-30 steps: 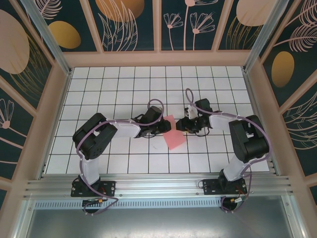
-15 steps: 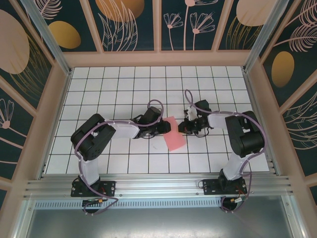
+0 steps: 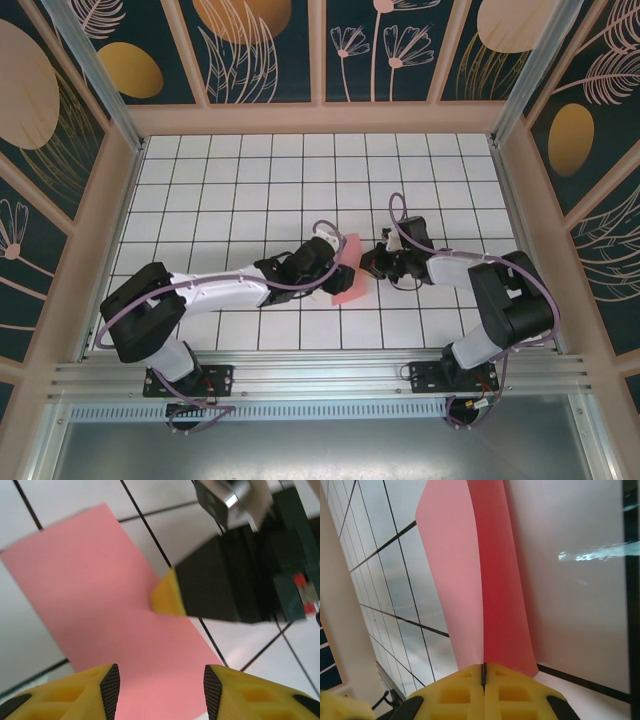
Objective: Fold a paper plane with a square sheet of paper (pick it up from the middle)
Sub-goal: Third fold the triangle at the center of the table.
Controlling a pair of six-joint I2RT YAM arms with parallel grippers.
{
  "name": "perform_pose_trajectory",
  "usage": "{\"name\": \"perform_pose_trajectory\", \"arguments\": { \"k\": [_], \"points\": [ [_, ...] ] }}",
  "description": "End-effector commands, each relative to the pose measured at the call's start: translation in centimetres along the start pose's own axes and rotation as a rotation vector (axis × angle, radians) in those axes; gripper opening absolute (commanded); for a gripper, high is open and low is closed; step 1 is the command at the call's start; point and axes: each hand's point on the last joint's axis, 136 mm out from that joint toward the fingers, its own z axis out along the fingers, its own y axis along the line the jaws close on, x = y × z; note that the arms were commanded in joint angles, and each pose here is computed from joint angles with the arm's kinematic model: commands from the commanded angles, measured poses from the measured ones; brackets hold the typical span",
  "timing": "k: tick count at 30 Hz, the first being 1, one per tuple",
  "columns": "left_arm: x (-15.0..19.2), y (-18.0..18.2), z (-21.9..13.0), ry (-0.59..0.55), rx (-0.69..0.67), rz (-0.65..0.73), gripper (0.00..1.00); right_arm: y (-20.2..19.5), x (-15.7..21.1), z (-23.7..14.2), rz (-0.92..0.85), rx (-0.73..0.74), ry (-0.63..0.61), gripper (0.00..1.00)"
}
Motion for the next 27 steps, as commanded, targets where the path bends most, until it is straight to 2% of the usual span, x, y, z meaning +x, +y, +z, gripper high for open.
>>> {"name": "perform_pose_trajectory", "arguments": {
  "k": [1, 7, 13, 18, 22, 27],
  "points": [
    [1.4, -0.2, 0.2, 0.034, -0.093, 0.169, 0.53, 0.4, -0.9, 0.5, 0.058, -0.009, -0.052, 0.02],
    [3.4, -1.4, 1.1, 0.067, -0.166, 0.298, 0.56, 0.4, -0.9, 1.2, 0.066, -0.003, -0.047, 0.04],
    [3.8, -2.6, 2.7, 0.073, -0.259, 0.412, 0.59, 0.6, -1.1, 1.2, 0.059, 0.006, -0.047, 0.05],
    [4.0, -2.2, 3.4, 0.075, -0.325, 0.437, 0.58, 0.6, -1.2, 1.1, 0.061, 0.008, -0.051, 0.05],
    [3.4, -1.8, 3.2, 0.053, -0.361, 0.437, 0.46, 0.6, -1.2, 1.1, 0.057, 0.010, -0.050, 0.05],
    [2.5, -2.8, 3.0, 0.009, -0.324, 0.408, 0.20, 0.2, -1.1, 1.2, 0.051, 0.028, -0.046, 0.06]
  ]
}}
